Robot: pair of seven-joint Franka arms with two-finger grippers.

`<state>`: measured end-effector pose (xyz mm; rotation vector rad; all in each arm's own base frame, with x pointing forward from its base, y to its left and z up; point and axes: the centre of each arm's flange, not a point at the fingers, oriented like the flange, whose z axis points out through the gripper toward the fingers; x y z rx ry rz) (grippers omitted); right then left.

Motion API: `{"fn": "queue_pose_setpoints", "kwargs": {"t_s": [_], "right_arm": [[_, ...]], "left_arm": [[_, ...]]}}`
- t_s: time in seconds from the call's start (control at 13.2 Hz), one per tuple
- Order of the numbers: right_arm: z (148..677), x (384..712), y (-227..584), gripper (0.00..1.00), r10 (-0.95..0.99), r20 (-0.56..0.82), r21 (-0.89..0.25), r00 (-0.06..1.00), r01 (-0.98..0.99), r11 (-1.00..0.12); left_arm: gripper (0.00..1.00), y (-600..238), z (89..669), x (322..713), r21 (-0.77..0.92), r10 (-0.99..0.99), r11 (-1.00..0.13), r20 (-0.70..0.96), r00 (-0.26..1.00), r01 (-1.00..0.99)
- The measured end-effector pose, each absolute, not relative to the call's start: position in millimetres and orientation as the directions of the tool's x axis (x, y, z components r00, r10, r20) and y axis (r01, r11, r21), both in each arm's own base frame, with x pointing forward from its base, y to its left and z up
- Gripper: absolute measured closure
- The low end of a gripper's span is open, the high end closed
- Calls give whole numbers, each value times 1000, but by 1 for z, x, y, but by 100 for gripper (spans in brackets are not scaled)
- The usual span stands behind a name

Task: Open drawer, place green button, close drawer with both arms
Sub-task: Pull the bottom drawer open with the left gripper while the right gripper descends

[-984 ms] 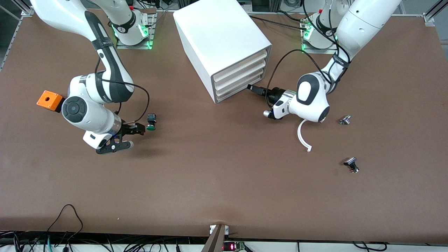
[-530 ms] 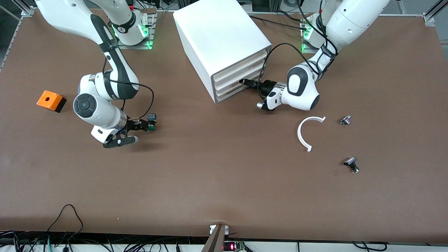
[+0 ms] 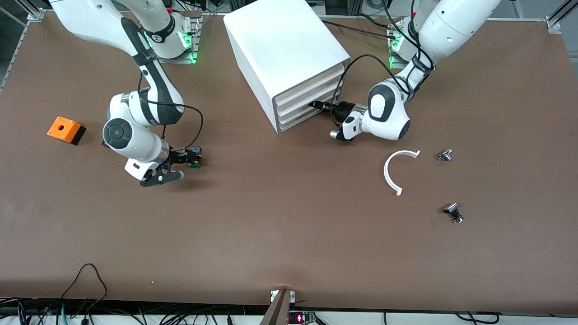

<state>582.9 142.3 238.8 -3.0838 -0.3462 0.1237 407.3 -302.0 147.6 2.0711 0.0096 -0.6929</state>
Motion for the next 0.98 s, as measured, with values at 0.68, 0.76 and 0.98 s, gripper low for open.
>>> {"fn": "queue_pose_setpoints", "kwargs": {"t_s": [0.68,0.76,0.98], "right_arm": [[216,576,154,0,159,-88,-47,983,155,-987],[214,573,160,0,130,-95,-48,987,126,-991],[205,560,171,0,79,-123,-45,989,74,-996]], "left_arm": [[81,-205,180,519,779,-170,-616,-277,946,117],[82,-204,181,520,778,-172,-619,-273,947,111],[67,-198,179,523,766,-165,-634,-267,949,105]]}}
